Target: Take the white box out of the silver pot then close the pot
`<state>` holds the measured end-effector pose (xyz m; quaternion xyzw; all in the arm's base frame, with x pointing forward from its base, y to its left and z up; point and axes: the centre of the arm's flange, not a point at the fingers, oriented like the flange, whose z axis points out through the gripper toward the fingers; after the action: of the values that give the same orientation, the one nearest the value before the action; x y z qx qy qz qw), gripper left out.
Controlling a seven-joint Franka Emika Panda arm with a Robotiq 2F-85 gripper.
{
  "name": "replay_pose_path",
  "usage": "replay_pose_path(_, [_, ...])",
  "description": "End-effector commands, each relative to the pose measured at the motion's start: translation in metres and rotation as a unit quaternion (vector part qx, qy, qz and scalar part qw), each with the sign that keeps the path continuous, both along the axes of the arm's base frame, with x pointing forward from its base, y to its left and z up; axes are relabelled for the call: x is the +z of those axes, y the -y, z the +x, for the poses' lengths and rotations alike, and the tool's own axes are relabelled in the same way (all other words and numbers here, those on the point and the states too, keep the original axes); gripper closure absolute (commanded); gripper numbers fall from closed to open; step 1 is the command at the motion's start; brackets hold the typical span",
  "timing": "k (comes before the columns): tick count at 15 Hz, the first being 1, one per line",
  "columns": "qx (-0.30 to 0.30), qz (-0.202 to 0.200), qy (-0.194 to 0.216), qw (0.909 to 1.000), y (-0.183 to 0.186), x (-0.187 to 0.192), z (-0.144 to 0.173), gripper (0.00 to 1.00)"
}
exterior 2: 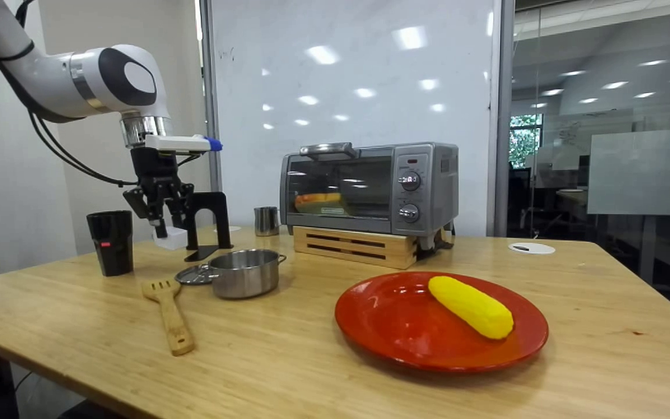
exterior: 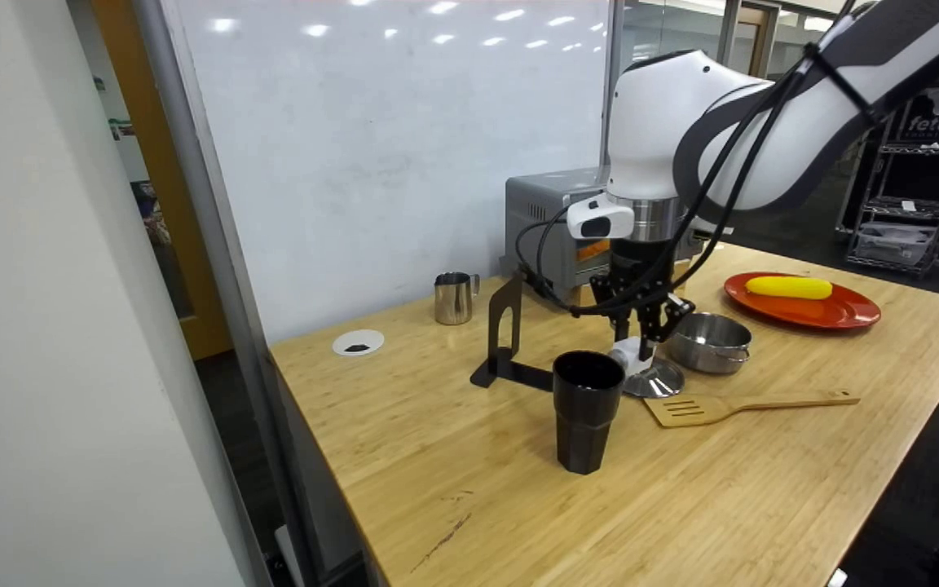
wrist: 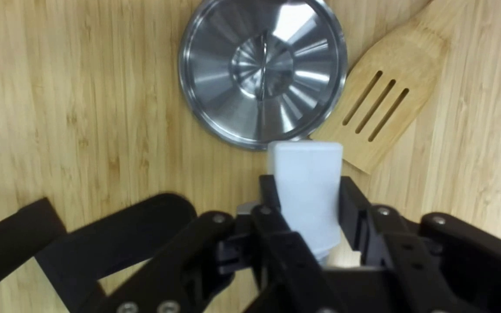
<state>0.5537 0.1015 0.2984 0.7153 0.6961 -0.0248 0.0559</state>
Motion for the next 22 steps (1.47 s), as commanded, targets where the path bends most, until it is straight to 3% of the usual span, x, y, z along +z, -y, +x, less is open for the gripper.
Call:
replay_pose_path(1, [0.035,0.008,-0.002,0.9994,-0.006,-0.019,-0.008,0.88])
replay_pose_path(10, [0.072,0.016,-0.012,0.9972,-0.023,-0.042,-0.020,0.88])
replay_pose_path(11, [0.072,0.016,-0.011,0.9972,-0.023,-0.043,-0.021,0.38])
replay_pose_path(13, [0.073,0.018,-0.009,0.9972,-0.020,-0.041,-0.022,0.31])
replay_pose_path(17, [0.053,0.022,0.007,0.9983,-0.011,-0.029,-0.016,0.03])
replay_pose_path(22, [-0.022,0.034,0.025,0.9989,0.025,-0.018,0.005,0.00])
